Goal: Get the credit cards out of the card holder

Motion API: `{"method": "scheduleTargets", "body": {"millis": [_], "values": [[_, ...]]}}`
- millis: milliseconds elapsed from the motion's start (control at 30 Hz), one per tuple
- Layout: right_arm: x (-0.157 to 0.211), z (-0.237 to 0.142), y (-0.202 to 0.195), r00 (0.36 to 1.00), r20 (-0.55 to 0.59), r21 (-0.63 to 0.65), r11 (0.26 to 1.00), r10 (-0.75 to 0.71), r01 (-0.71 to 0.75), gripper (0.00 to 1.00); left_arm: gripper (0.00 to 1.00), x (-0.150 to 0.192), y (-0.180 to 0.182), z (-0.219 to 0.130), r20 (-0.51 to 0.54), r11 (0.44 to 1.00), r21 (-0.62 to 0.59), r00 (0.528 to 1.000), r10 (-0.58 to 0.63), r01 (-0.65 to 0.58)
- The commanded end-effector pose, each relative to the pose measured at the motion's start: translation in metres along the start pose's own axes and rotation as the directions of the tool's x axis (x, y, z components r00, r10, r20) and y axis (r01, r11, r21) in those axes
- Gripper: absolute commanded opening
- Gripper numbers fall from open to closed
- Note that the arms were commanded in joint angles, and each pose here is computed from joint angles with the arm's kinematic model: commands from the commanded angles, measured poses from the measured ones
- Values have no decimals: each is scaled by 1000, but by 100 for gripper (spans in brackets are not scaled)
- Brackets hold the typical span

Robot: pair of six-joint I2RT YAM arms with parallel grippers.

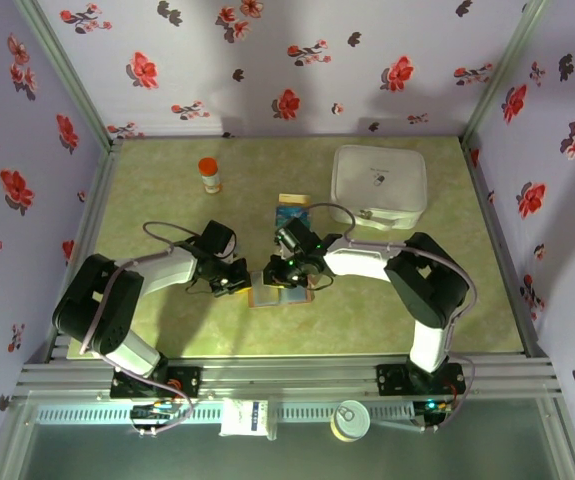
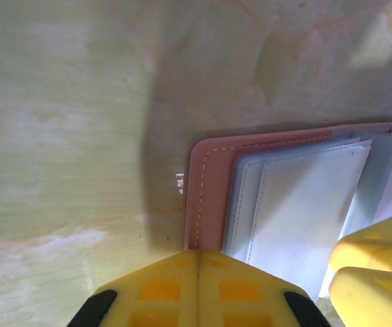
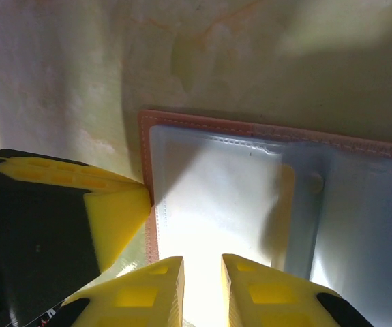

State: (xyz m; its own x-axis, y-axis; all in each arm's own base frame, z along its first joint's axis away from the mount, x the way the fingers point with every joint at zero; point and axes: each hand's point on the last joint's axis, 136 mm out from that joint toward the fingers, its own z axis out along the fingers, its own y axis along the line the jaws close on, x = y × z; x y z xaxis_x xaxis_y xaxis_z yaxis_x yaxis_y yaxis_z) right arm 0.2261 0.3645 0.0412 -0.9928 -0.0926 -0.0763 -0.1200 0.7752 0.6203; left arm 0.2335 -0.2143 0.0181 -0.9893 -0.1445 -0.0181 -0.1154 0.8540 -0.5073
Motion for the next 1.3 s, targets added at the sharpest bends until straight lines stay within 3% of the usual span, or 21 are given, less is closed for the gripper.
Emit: {"method": "scheduleTargets", "body": {"millis": [0,367,733,1000,1267], "values": [[2,1,1,1000,-18,22,1000,0,1,22,0,-1,8,0,-6,999,-40,1000,10,-10],[5,-9,-21,999,-27,162,986,-32,36,23,0,1,12,2,-17,998,-55,1000,6,-7],[4,-13,-27,999,-23,185,982,-30,34,22,0,-2,7,-4,-3,999,-43,1000,12,-13],[-3,-30,-3,997,24,126,990,-72,68,22,0,-5,-1,-12,13,999,-28,1000,24,-24],[7,-4,13,998,-49,22,999,-45,46,23,0,-4,3,-6,2,999,-37,1000,21,-21]]}}
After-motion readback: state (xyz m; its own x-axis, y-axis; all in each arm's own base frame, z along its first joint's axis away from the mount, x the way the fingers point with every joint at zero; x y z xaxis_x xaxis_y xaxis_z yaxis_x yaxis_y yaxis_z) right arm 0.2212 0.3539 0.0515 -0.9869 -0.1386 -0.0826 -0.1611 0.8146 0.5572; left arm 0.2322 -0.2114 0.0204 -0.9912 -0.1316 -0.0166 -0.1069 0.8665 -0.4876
